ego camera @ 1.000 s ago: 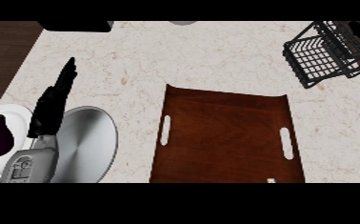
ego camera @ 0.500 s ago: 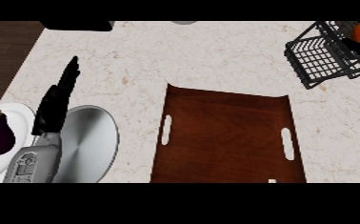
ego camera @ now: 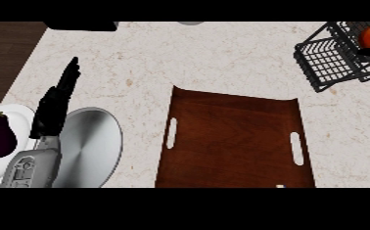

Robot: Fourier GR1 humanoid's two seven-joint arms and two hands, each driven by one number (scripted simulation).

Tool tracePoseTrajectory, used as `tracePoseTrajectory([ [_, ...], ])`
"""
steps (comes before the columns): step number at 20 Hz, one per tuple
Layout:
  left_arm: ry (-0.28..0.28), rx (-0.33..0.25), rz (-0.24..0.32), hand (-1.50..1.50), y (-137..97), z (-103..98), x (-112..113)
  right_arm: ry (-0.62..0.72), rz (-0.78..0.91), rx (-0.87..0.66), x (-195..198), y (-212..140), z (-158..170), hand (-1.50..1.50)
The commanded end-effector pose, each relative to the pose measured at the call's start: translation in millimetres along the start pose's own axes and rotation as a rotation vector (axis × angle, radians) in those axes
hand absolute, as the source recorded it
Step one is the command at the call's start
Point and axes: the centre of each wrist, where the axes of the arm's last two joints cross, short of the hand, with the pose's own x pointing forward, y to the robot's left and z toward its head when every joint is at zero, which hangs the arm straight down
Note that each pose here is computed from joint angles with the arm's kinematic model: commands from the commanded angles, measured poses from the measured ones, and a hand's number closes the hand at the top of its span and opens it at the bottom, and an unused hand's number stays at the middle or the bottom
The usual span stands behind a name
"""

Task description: Pick the tomato from the tray and place it in the tiered basket

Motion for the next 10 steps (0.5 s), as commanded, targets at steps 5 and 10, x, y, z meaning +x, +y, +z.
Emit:
tracePoseTrajectory([
  [5, -0.015, -0.007, -0.005, 0.0, 9.0, 8.8, -7.4, -0.018, -0.181, -0.186, -6.4, -46.6, 10.1, -1.5],
  [10, -0.003, -0.007, 0.001, 0.0, 9.3, 10.0, 2.7, 0.089, -0.215, -0.231, -29.0, -95.8, 40.9, -1.5],
])
